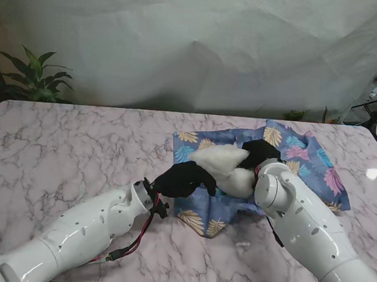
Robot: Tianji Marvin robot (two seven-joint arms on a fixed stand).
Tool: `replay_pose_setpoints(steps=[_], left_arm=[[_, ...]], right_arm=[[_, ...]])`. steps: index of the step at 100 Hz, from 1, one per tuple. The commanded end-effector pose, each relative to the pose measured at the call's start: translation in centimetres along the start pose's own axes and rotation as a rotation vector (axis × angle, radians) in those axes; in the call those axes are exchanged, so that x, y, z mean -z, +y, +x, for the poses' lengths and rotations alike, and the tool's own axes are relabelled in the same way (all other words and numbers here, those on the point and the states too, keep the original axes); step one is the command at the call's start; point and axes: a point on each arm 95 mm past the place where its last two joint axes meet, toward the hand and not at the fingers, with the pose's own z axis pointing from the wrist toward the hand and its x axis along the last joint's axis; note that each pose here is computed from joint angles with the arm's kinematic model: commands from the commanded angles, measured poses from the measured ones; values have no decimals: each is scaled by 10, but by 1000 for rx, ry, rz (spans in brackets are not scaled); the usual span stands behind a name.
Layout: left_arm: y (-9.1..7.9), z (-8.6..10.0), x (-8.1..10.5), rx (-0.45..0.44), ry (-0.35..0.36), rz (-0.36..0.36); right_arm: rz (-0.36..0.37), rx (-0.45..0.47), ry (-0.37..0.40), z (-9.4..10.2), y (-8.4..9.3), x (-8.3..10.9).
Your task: Put a pillowcase on a pillow
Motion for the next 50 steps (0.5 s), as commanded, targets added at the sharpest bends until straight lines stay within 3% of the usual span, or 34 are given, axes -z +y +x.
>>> replay_pose_setpoints(steps=[1, 6, 17, 36, 50], left_arm=[[-4, 4, 0, 14, -13, 24], [-7, 5, 2, 32, -26, 30], [-7, 2, 6, 25, -39, -53], [15, -6, 12, 173, -67, -200], [32, -12, 13, 239, -83, -264]], right_arm=[[10, 0, -23, -8, -1, -2], [13, -13, -37, -10, -1, -3], [15, -70, -68, -10, 0, -4], [4, -142, -92, -8, 5, -2], [-3, -189, -102, -6, 10, 0]])
